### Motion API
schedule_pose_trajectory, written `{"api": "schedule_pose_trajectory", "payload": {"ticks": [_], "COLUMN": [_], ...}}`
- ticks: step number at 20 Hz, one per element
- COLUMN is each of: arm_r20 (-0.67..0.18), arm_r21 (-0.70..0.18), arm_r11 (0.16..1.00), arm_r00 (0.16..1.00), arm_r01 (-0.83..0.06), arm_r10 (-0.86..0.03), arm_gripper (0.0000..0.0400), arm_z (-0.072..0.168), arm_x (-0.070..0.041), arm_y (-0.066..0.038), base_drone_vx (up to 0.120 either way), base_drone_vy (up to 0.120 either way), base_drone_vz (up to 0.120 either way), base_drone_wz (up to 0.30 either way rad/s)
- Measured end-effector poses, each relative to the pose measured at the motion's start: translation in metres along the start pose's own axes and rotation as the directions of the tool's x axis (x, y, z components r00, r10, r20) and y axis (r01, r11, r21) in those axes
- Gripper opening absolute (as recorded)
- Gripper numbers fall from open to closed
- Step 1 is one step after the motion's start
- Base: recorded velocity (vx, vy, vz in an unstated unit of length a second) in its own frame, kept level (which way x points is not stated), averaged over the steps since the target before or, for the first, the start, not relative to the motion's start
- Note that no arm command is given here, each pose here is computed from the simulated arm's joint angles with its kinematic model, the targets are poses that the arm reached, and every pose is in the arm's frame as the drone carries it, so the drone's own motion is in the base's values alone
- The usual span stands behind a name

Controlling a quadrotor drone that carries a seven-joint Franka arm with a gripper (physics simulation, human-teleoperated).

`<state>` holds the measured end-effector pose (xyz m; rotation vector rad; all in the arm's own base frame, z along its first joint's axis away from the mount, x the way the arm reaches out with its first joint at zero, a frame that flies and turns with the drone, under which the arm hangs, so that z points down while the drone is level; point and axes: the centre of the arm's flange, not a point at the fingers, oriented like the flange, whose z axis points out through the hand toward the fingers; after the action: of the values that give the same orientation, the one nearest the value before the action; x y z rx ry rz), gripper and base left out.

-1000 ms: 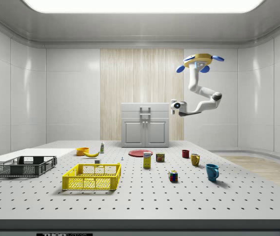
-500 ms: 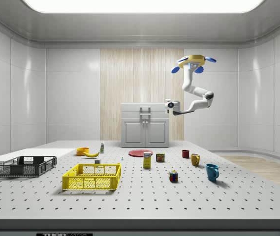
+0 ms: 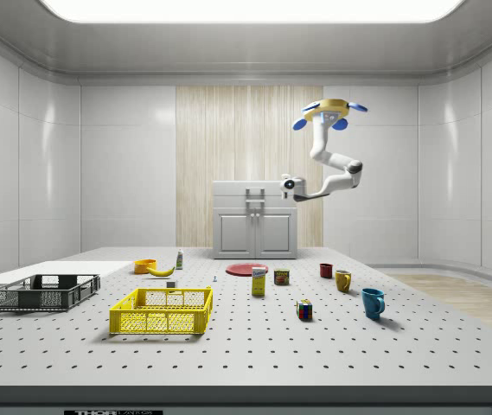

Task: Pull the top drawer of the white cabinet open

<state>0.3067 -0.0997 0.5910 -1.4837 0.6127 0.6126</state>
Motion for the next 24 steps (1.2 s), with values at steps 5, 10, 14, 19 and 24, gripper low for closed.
{"api": "schedule_pose_trajectory", "payload": {"ticks": [5,10,14,19,24], "arm_r20": [0.000,0.000,0.000,0.000,0.000], "arm_r21": [0.000,0.000,0.000,0.000,0.000], "arm_r11": [1.000,1.000,1.000,1.000,1.000], "arm_r00": [1.000,1.000,1.000,1.000,1.000], "arm_r01": [0.000,0.000,0.000,0.000,0.000], "arm_r10": [0.000,0.000,0.000,0.000,0.000], "arm_gripper": [0.0311,0.0311,0.0311,0.0311,0.0311], "arm_z": [0.0000,0.0000,0.0000,0.0000,0.0000], "arm_x": [0.0000,0.0000,0.0000,0.0000,0.0000], "arm_y": [0.0000,0.0000,0.0000,0.0000,0.0000], "base_drone_vx": [0.120,0.120,0.120,0.000,0.000], "base_drone_vy": [-0.120,-0.120,-0.120,-0.016,-0.112], "base_drone_vz": [0.000,0.000,0.000,0.000,0.000], "base_drone_wz": [0.000,0.000,0.000,0.000,0.000]}}
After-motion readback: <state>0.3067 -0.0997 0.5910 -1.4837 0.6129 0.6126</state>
